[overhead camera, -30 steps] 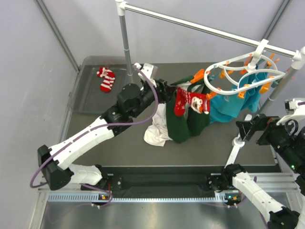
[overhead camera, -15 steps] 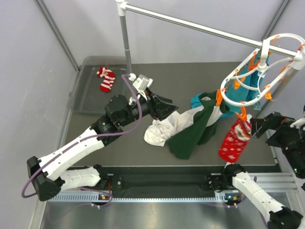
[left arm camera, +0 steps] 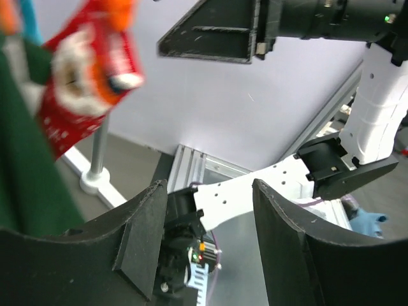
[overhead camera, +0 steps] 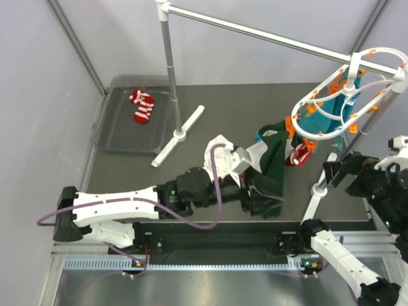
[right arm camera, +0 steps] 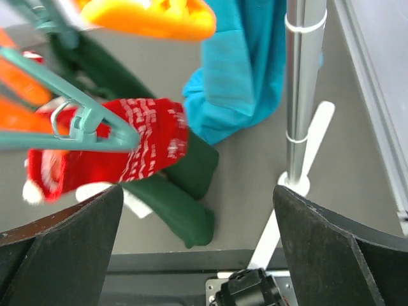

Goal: Clip the socks to the hanger
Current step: Adjust the hanger on the clothesline.

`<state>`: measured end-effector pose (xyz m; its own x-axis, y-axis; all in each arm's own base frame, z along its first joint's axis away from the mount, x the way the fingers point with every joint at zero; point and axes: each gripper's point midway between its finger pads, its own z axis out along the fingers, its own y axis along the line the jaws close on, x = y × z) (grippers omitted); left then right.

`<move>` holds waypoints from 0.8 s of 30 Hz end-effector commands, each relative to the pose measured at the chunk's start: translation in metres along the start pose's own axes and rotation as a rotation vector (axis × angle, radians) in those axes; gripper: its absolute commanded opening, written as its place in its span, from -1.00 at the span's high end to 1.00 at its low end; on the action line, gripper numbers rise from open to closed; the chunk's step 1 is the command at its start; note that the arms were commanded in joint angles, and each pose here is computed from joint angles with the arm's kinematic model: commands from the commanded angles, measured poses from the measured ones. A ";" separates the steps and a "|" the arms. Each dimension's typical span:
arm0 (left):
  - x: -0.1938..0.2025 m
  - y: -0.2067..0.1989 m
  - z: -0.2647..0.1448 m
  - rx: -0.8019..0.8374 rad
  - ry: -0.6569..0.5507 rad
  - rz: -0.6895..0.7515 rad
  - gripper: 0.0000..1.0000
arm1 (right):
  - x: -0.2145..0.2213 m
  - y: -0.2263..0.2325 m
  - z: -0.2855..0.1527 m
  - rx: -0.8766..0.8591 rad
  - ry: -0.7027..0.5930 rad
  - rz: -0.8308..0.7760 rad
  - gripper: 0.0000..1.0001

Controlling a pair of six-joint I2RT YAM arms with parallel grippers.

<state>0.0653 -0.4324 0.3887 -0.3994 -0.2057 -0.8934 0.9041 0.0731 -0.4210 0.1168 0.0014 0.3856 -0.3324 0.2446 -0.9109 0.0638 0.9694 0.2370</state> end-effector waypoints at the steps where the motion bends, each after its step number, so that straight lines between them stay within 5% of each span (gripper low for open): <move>1: -0.050 -0.026 0.015 -0.023 -0.213 0.139 -0.21 | -0.015 0.014 -0.024 -0.142 -0.114 0.003 -0.99; 9: -0.004 -0.034 0.089 -0.087 -0.190 0.314 -0.22 | -0.044 0.024 -0.041 -0.202 -0.198 -0.030 -1.00; 16: 0.057 0.048 0.123 -0.458 -0.076 0.449 -0.29 | -0.052 0.014 -0.039 -0.137 -0.227 -0.017 -0.99; 24: 0.068 0.017 0.103 -0.252 -0.047 0.346 -0.28 | -0.114 0.038 -0.051 -0.216 -0.395 0.108 -1.00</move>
<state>0.0846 -0.5640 0.2731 -0.0233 0.0029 -0.9997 0.8857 0.4638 -0.0193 0.1004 0.0059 0.4638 -0.0879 0.2829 -0.9551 -0.0882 0.9528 0.2904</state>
